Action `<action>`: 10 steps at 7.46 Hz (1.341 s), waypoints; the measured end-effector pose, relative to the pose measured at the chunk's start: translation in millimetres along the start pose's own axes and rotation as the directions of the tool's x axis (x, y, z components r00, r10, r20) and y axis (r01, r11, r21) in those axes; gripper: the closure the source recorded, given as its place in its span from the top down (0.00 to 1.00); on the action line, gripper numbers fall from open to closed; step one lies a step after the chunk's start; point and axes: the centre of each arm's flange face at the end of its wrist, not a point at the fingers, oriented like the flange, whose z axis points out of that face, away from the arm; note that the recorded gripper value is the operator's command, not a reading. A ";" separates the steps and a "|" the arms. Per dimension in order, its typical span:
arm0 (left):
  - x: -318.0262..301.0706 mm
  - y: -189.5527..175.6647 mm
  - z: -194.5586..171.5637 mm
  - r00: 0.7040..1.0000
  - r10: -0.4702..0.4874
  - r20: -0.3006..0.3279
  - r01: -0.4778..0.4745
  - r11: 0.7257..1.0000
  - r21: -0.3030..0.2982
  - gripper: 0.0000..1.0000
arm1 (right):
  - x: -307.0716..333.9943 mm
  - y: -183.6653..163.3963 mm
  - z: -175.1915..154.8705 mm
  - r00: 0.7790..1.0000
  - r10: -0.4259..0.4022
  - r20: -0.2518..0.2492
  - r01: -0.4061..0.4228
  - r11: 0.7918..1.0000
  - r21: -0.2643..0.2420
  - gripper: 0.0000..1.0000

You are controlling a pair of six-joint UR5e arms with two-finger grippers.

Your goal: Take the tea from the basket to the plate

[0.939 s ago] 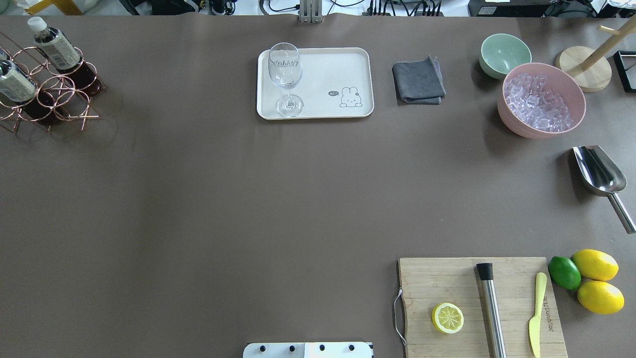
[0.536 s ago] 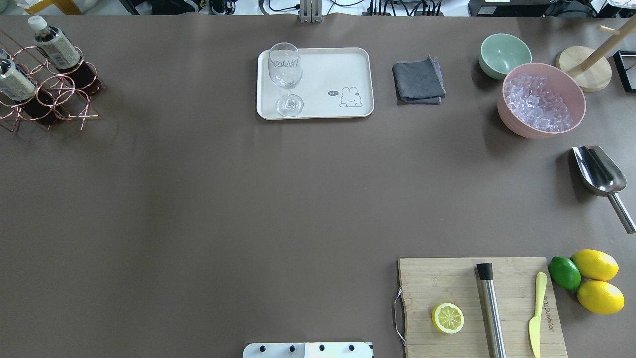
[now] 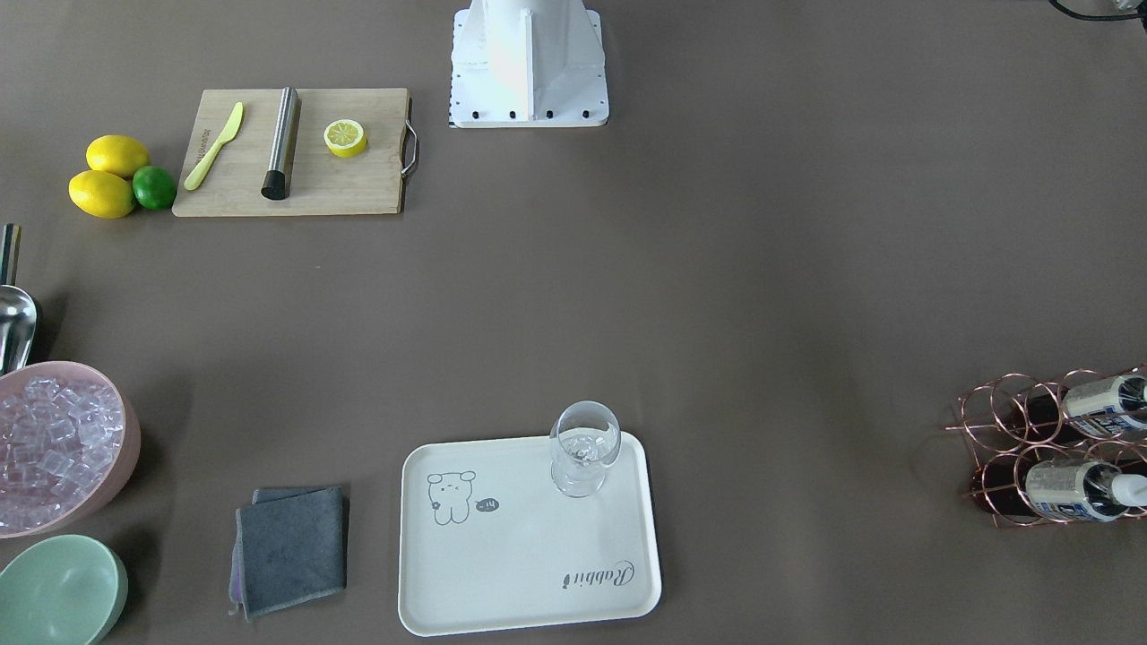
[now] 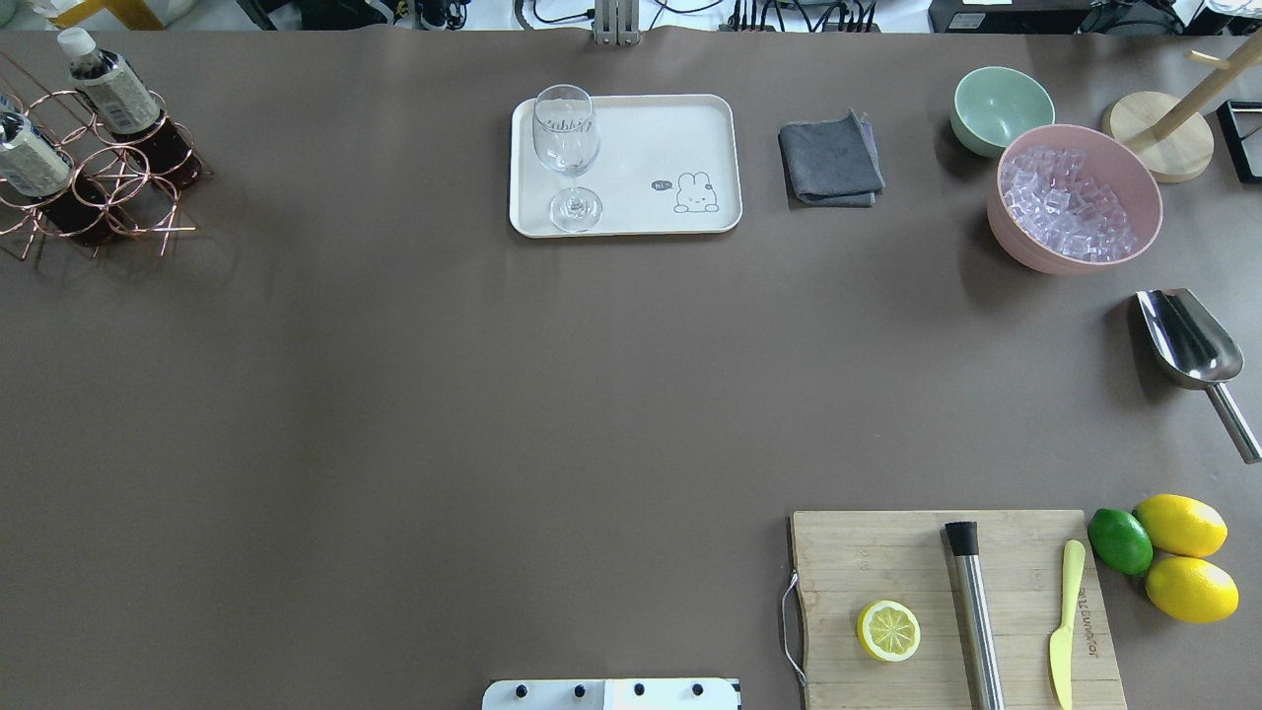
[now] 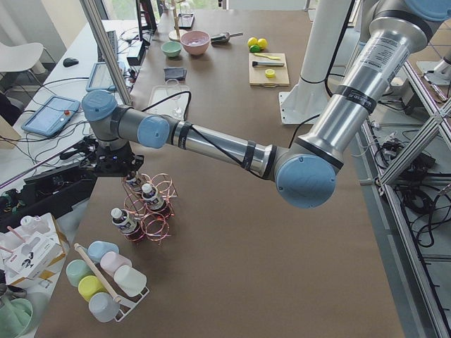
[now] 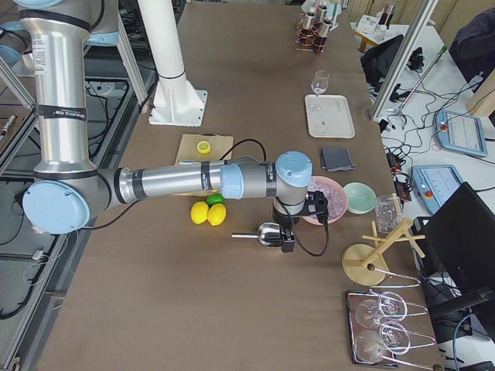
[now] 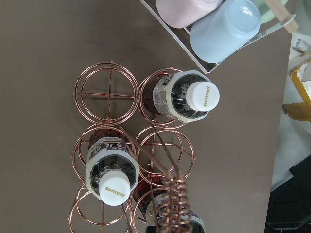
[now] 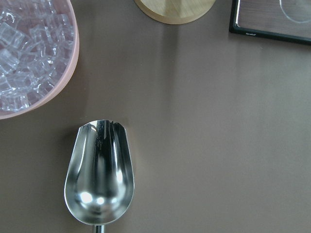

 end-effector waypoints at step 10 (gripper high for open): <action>-145.8 301.6 -118.3 0.993 0.116 0.022 -0.112 0.984 -0.141 0.00 | -2.0 -0.3 -2.4 1.000 -0.004 0.000 0.004 1.000 0.005 1.00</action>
